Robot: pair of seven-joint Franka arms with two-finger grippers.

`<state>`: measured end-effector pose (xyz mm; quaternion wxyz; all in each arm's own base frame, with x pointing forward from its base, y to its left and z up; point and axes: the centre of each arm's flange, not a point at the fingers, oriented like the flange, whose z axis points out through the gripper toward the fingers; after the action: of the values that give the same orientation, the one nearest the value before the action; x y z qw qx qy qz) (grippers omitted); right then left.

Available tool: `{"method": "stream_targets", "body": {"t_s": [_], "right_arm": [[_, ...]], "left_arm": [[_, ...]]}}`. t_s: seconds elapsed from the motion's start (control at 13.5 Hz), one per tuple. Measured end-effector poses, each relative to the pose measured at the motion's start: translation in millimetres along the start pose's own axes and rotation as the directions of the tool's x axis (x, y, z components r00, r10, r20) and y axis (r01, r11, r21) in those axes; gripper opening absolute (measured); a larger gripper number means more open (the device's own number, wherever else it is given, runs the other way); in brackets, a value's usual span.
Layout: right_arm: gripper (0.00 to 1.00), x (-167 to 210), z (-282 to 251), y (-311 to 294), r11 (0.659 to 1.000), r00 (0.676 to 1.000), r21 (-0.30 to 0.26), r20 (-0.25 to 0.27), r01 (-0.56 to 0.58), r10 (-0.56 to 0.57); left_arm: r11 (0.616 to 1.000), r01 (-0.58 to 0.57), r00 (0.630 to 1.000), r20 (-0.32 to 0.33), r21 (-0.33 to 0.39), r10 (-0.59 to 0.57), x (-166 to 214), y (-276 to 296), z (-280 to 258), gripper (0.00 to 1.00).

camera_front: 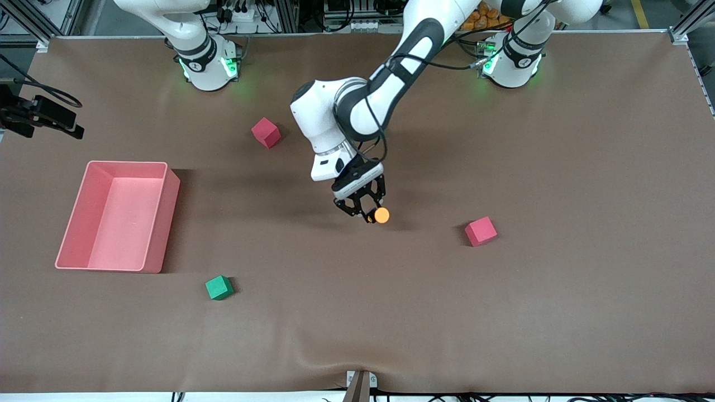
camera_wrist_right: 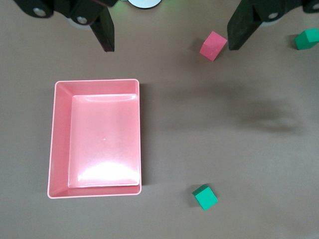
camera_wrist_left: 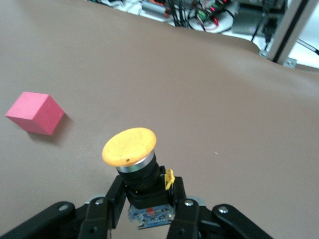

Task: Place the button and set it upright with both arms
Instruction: 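Rotate the held button with the left gripper so its yellow cap faces up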

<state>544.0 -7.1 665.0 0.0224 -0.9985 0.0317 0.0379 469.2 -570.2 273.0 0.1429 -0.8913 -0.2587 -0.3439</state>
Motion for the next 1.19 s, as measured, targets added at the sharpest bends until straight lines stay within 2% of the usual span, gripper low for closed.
{"method": "stream_targets", "body": {"t_s": [0.22,0.44,0.59,0.89,1.19], "right_arm": [[1.00,0.0,0.0,0.0,1.000,1.000,0.000,0.000,0.000,0.000],[1.00,0.0,0.0,0.0,1.000,1.000,0.000,0.000,0.000,0.000],[1.00,0.0,0.0,0.0,1.000,1.000,0.000,0.000,0.000,0.000],[1.00,0.0,0.0,0.0,1.000,1.000,0.000,0.000,0.000,0.000],[1.00,0.0,0.1,-0.1,1.000,1.000,0.000,0.000,0.000,0.000]], "left_arm": [[0.999,0.021,0.997,-0.074,0.027,-0.019,-41.1,-3.5,14.9,0.43],[0.998,0.029,0.987,-0.157,0.062,-0.019,-97.9,-11.7,36.3,0.43],[0.994,0.027,0.980,-0.198,0.108,-0.005,-120.6,-20.0,42.3,0.43],[0.979,0.028,0.965,-0.259,0.200,0.025,-123.6,-32.8,43.9,0.43],[0.977,0.009,0.963,-0.265,0.212,0.049,-135.7,-35.7,47.9,0.43]]}}
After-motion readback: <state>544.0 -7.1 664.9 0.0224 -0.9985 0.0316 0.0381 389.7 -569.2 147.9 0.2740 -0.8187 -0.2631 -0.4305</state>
